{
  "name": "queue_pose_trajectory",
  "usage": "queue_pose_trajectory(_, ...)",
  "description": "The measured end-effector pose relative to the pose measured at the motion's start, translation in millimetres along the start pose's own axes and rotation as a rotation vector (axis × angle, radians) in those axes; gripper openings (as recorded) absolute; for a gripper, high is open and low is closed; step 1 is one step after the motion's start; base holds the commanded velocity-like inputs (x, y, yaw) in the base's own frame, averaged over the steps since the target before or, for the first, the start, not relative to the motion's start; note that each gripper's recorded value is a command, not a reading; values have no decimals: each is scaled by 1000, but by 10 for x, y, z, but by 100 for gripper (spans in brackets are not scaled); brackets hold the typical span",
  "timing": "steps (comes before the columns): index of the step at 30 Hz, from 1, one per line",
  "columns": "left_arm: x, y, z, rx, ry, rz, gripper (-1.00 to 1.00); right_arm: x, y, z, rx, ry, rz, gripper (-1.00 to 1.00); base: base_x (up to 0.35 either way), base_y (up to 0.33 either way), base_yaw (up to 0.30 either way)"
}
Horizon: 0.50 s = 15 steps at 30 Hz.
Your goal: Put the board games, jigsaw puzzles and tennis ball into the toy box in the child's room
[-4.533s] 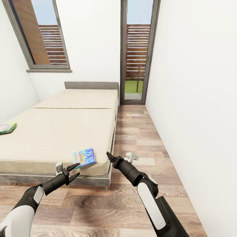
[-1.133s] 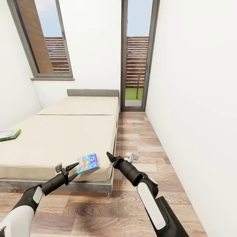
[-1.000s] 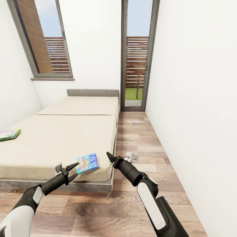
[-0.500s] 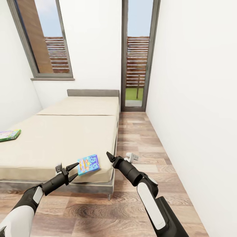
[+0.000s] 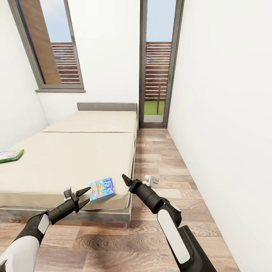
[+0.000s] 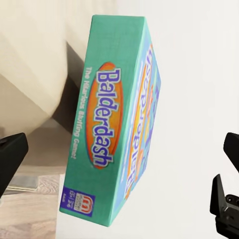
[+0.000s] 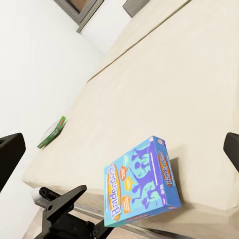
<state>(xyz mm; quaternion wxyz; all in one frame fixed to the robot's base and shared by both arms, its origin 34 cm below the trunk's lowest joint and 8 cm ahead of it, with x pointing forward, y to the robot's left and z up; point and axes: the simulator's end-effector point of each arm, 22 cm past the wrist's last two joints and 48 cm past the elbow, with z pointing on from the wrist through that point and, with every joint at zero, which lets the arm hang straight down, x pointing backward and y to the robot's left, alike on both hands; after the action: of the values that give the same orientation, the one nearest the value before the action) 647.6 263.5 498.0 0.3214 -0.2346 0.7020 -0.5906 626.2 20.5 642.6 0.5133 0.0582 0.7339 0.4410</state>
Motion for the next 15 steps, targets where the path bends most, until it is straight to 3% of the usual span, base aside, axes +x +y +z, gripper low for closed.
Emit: queue_pose_trajectory(15, -15, -5, -6, 2, -6, 4, 100, 1, 1, 0, 0, 0, 0, 100, 0, -46, 0)
